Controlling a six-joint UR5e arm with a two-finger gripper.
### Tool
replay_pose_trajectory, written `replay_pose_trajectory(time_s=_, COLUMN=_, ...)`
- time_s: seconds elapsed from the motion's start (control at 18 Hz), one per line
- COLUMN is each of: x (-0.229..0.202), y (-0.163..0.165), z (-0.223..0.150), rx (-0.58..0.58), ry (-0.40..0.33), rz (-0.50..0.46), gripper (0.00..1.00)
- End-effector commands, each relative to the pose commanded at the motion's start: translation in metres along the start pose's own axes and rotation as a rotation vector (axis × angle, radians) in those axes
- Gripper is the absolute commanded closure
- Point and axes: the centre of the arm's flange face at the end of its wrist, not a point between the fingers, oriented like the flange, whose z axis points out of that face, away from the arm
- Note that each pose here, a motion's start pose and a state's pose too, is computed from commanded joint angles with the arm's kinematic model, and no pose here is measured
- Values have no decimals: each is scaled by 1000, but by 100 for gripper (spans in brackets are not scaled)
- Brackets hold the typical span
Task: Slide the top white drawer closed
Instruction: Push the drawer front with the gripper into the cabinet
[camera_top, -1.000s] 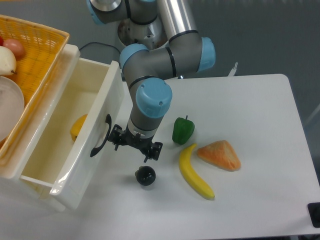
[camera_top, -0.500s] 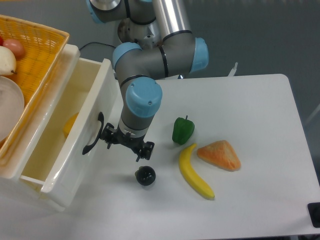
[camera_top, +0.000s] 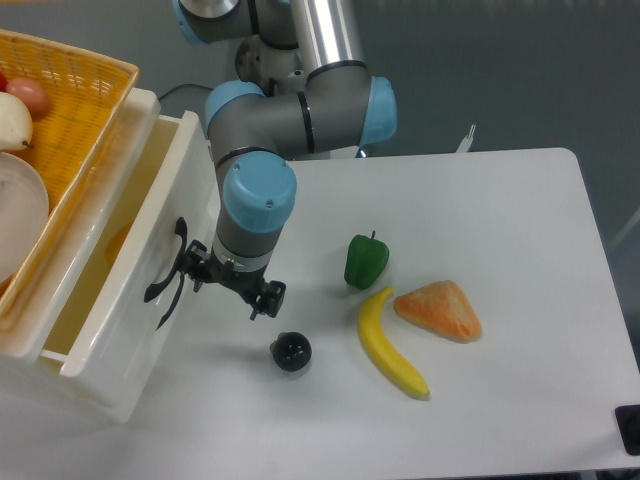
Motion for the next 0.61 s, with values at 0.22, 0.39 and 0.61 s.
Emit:
replay_pose_trajectory(time_s=0.22, x=7, y=-1, z=-2, rx=11, ry=11, rz=6, gripper=0)
replay_pose_trajectory(time_s=0.39, x=13, y=-3, z=0, rx=9, ry=14, rz=14, gripper=0)
replay_pose_trajectory(time_s=0.61, x=14, y=-3, z=-1, rx=10, ry=13, rz=18, gripper=0)
